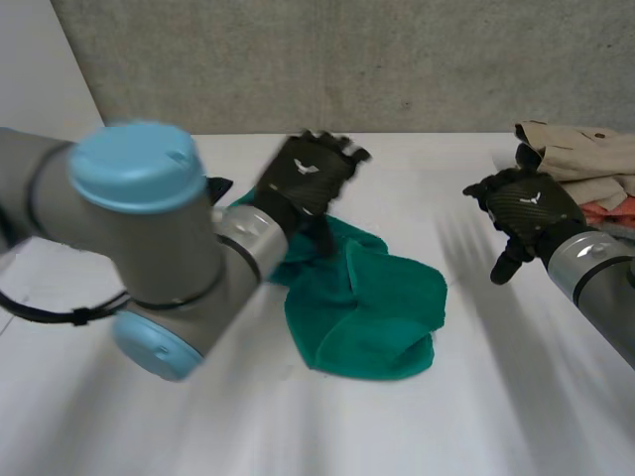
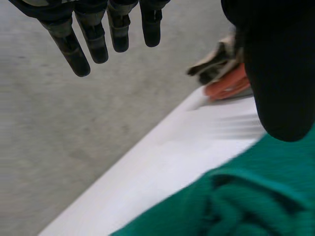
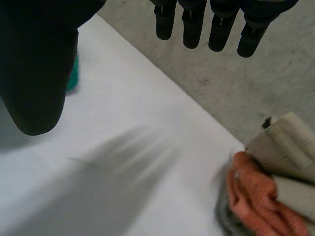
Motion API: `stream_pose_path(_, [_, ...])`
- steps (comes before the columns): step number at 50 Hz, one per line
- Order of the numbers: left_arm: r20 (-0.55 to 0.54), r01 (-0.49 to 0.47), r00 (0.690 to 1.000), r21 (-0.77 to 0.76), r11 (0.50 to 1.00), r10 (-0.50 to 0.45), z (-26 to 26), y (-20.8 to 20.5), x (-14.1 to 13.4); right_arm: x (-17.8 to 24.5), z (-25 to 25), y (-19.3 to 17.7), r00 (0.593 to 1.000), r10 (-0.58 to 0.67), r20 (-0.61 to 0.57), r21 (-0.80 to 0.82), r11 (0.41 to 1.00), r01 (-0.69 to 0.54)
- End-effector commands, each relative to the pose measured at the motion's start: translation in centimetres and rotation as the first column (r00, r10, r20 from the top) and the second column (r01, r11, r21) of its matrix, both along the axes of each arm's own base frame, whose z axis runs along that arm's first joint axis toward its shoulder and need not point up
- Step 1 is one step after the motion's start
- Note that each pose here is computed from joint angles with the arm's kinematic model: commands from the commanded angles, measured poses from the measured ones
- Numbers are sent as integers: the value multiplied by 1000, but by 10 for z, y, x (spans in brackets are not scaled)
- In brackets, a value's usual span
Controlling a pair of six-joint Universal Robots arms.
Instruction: Fold the laundry.
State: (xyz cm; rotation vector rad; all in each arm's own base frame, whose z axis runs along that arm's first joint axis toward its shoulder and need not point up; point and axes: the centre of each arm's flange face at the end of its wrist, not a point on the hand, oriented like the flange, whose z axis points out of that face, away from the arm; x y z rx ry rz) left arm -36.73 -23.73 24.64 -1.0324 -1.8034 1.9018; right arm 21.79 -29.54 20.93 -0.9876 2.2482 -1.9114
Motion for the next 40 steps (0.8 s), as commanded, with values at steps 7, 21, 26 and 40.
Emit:
stream_pose_path(7, [141, -203, 970, 21, 979, 198, -54, -92, 58, 47, -6, 67, 988, 119, 101, 190, 972, -136])
stream_pose_path(21, [222, -61, 974, 46, 997, 50, -130, -136, 48, 96, -27, 67, 987, 57, 149, 112, 991, -74])
stream_pose_path(26, [235, -79, 970, 54, 995, 65, -143, -148, 53, 107, -39, 52, 979, 29, 201, 147, 987, -59])
stream_pose_path(40, [218, -77, 973, 16, 997, 72, -140, -158, 50, 117, -72, 41, 993, 58, 104, 151, 986, -73])
